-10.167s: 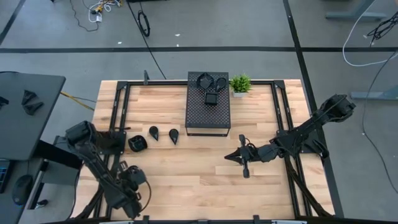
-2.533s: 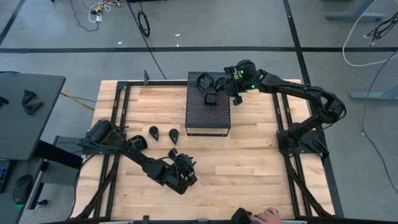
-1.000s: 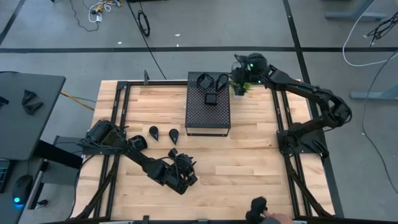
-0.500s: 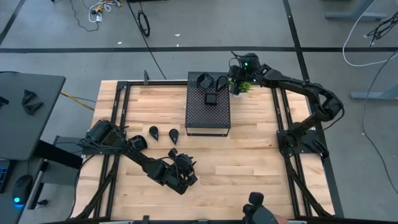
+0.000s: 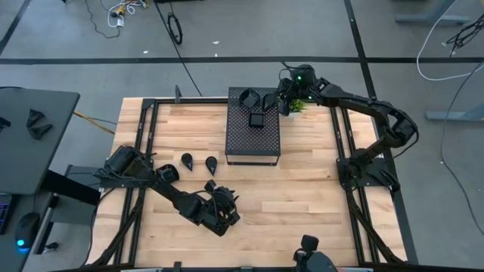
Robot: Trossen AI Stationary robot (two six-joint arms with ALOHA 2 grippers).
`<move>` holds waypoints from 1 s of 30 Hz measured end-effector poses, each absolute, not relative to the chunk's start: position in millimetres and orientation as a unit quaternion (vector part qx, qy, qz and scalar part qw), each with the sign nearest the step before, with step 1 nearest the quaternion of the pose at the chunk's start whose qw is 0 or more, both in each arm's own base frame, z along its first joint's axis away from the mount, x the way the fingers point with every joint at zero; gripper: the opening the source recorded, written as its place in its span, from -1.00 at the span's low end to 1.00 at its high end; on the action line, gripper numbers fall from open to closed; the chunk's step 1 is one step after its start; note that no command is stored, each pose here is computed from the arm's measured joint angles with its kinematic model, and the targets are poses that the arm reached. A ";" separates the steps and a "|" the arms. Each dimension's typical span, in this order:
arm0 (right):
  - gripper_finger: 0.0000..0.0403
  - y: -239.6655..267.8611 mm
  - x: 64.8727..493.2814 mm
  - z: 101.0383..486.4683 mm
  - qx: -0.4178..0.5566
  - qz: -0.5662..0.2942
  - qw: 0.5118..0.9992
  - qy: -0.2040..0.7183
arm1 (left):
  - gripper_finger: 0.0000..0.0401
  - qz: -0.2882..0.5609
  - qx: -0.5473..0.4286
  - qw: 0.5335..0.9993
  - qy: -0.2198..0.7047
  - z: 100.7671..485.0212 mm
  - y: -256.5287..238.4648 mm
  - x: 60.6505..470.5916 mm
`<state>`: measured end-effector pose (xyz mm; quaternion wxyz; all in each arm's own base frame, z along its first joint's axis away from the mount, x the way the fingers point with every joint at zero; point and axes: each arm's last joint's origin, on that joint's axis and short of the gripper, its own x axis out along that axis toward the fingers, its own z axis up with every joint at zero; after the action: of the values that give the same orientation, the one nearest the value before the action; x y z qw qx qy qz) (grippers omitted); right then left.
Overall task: Pick & Place Mini shaped plates
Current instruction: Stack the black drop-shaped plate on top of the black drop-shaped plate on the shelf, then stack the black leaf-shaped plate on top of the black leaf-shaped plate on the shelf
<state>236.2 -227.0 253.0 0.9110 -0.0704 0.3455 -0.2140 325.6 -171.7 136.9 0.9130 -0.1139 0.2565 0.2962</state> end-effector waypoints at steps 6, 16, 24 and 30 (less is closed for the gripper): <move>-0.98 -224.4 237.3 252.5 -0.058 -0.177 0.924 0.335 | -0.42 0.296 -0.114 0.913 0.256 136.8 -171.7 325.6; -0.98 -211.3 233.0 274.5 -0.089 -0.215 0.918 0.322 | -0.42 0.296 -0.114 0.913 0.256 136.9 -171.8 325.7; -0.99 -128.0 236.6 310.3 -0.081 -0.118 0.942 0.304 | -0.42 0.250 -0.088 0.913 0.311 138.4 -173.2 322.8; -0.99 -36.2 239.5 321.7 -0.088 0.029 0.958 0.273 | -0.42 0.230 -0.092 0.887 0.390 174.8 -173.5 302.7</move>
<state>239.5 -36.2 321.7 0.9575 -0.0884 0.2730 0.0293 302.7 -173.5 174.8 0.8869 -0.0917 0.3898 0.2304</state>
